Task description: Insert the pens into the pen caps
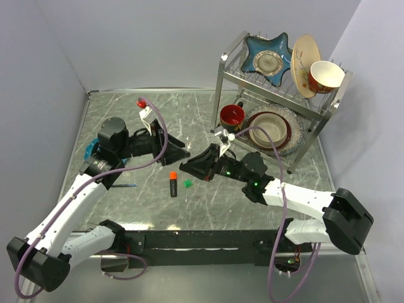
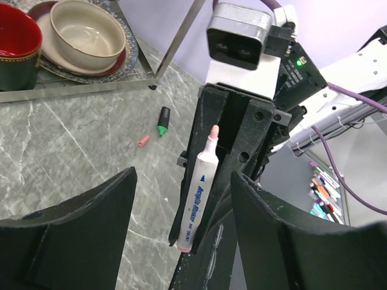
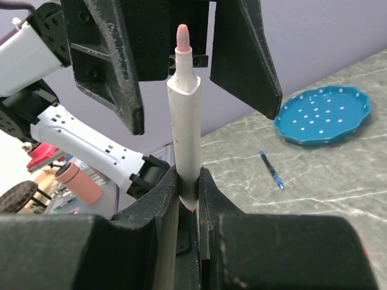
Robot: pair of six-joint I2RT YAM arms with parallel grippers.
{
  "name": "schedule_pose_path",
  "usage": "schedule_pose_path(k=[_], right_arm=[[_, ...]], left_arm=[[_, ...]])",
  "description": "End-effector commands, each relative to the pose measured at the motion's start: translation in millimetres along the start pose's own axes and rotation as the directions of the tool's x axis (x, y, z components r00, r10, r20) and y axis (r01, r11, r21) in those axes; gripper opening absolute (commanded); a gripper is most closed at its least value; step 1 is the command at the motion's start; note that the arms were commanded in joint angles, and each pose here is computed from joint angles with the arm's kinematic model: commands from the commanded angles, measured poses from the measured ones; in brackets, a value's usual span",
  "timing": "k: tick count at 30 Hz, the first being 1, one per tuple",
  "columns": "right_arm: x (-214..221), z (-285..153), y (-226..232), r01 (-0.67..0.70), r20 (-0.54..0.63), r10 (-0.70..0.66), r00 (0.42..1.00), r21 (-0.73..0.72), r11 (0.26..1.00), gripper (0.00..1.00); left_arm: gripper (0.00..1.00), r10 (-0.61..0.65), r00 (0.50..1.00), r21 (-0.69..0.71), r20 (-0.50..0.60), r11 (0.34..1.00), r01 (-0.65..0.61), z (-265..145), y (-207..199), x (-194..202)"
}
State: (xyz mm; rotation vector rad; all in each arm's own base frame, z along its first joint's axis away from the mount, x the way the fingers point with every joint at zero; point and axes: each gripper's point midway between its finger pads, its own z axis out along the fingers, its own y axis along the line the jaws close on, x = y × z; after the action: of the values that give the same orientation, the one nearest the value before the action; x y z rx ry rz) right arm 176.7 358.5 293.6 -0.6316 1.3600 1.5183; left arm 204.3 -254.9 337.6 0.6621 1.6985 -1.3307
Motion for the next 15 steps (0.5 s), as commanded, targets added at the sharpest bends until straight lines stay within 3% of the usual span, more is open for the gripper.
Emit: schedule_pose_path(k=[1, 13, 15], right_arm=[[-22.6, 8.6, 13.0, 0.008, 0.045, -0.006, 0.999, -0.056, 0.998, 0.0], [-24.7, 16.3, 15.2, -0.045, 0.027, 0.047, 0.999, -0.07, 0.997, 0.0], [-24.1, 17.1, 15.7, -0.052, 0.023, 0.054, 0.998, -0.076, 0.996, 0.0]], left_arm=[[0.66, 0.028, 1.0, 0.055, -0.01, 0.998, -0.027, 1.3, -5.6, 4.7], [0.42, -0.013, 1.0, 0.053, -0.01, 0.999, 0.014, 0.8, 1.5, 22.9], [0.31, -0.025, 1.0, 0.053, -0.012, 0.998, 0.025, 1.4, 2.3, 25.4]])
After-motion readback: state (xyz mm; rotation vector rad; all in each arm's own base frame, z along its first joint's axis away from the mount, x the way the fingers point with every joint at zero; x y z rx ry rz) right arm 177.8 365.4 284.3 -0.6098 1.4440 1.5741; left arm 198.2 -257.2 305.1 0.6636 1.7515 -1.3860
